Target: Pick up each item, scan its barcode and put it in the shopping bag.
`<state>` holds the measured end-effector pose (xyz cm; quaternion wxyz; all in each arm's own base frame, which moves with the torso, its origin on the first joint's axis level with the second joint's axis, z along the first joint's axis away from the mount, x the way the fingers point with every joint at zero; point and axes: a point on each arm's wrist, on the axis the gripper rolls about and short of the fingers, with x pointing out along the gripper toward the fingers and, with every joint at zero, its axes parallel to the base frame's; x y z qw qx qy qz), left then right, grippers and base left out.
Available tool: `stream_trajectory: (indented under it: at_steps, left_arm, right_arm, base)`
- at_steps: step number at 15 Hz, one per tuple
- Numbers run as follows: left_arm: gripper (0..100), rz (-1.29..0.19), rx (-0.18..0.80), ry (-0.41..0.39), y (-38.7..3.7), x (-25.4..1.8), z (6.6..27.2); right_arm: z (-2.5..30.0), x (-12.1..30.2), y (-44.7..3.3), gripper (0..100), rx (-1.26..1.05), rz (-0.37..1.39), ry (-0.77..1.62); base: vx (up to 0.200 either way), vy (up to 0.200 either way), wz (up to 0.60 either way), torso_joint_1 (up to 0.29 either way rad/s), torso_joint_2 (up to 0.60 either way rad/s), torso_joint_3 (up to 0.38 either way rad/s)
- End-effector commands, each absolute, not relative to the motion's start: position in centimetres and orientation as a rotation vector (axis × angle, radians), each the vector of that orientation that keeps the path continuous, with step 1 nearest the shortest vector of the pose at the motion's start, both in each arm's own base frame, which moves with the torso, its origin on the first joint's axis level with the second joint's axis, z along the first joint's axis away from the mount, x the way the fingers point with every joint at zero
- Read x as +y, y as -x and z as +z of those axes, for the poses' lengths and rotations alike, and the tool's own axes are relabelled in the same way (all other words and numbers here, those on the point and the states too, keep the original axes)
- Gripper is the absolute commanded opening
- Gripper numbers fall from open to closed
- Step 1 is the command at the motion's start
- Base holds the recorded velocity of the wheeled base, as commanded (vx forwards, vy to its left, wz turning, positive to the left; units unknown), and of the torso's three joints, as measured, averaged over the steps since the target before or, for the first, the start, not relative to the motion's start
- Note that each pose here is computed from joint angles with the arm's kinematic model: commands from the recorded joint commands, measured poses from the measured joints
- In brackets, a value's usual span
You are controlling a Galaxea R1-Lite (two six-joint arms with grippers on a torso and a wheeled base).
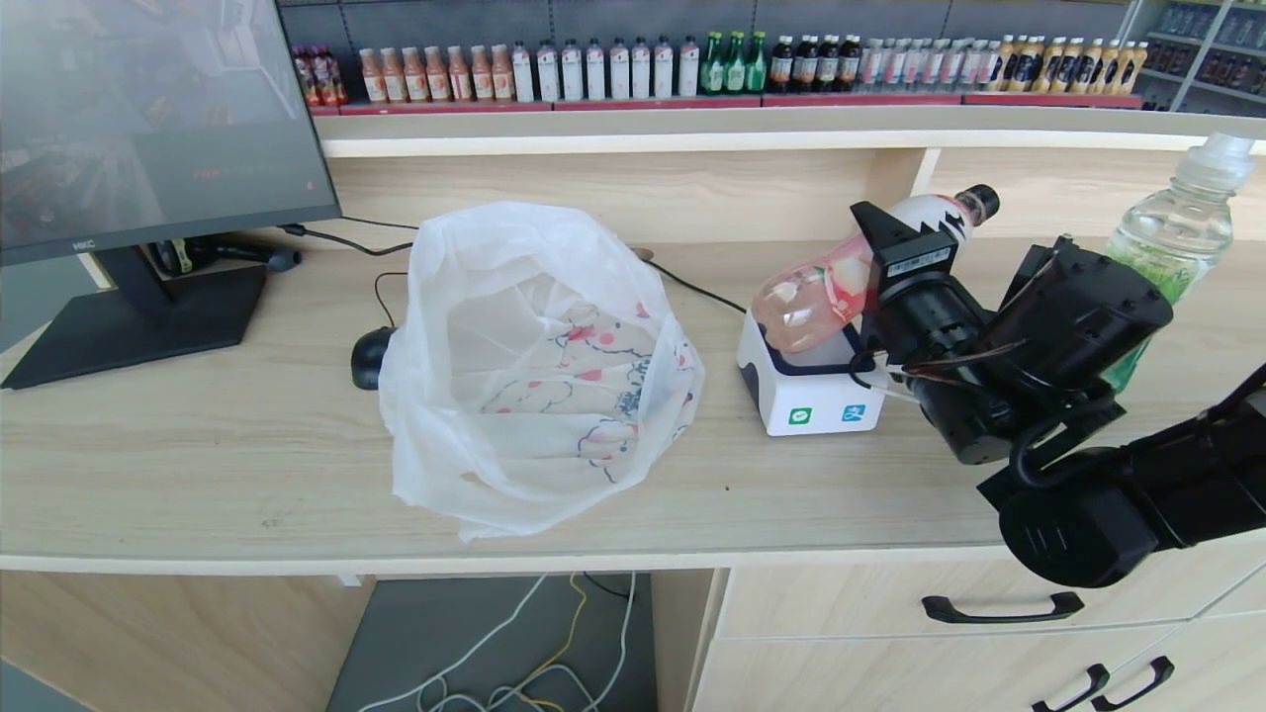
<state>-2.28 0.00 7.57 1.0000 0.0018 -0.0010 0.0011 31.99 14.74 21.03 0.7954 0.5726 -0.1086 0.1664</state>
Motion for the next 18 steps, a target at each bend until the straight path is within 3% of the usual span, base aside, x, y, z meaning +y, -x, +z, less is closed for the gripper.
stream_trajectory:
  at_steps: [1, 18]
  left_arm:
    - [100, 0.002, -0.003, -0.003, 2.3, 0.0, 7.6]
    - [100, 0.003, -0.003, -0.003, 2.3, 0.0, 7.6]
  right_arm:
    - [21.0, 14.8, -32.0, 0, -0.230, 0.355, -1.229]
    - [23.3, 15.4, -30.0, 0, -0.267, 0.402, -1.209]
  base:
    - [0.000, 0.000, 0.00, 0.000, 0.00, 0.000]
    - [0.000, 0.000, 0.00, 0.000, 0.00, 0.000]
